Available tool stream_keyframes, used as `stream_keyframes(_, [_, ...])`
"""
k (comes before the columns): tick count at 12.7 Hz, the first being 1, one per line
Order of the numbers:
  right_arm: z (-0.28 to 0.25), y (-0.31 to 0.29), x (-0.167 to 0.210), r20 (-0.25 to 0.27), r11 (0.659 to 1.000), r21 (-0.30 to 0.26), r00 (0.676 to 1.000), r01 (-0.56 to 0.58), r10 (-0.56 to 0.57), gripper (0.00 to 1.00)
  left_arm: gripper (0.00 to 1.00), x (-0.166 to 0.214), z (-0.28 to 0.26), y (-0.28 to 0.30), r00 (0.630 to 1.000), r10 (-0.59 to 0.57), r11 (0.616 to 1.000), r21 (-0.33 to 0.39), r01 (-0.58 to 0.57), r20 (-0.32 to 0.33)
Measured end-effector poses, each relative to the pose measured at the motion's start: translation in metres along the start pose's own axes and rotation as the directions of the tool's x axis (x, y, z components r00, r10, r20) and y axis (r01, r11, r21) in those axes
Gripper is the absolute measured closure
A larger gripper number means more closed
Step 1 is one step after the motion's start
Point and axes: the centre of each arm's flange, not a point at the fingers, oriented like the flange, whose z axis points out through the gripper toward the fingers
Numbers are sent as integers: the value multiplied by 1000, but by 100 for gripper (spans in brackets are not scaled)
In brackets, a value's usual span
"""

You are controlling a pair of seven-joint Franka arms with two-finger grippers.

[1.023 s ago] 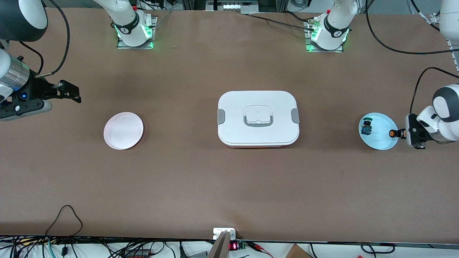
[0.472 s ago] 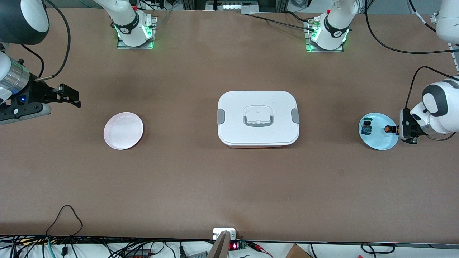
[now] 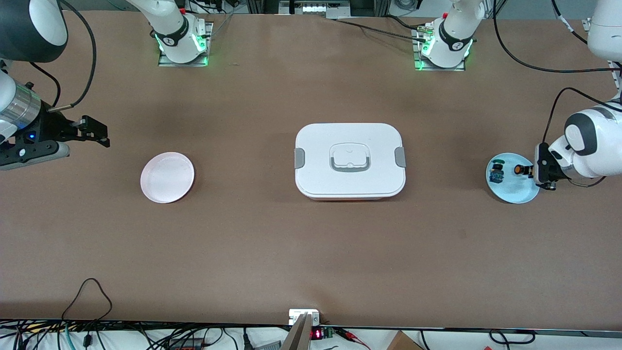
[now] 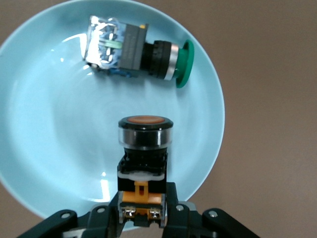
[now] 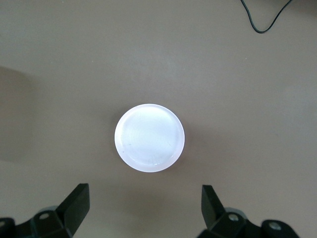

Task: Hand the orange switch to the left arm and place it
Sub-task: 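Open the left gripper to release the orange switch on the plate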

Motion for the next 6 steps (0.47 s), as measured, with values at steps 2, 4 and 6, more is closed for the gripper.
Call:
stream_keyframes(2, [1, 0, 1, 1, 1000, 0, 1000, 0, 0, 0, 66, 3, 6, 3, 1000, 2, 1000, -6, -2, -4])
stream_keyframes(4, [2, 0, 2, 3, 1000, 0, 1000, 0, 0, 0, 66, 5, 11, 6, 1000, 3, 1000, -14, -3, -8])
stream_keyframes(6, [2, -1, 2, 2, 1000, 0, 1000, 2, -2, 0, 50, 6, 10, 6, 999, -20, 1000, -3, 19, -30])
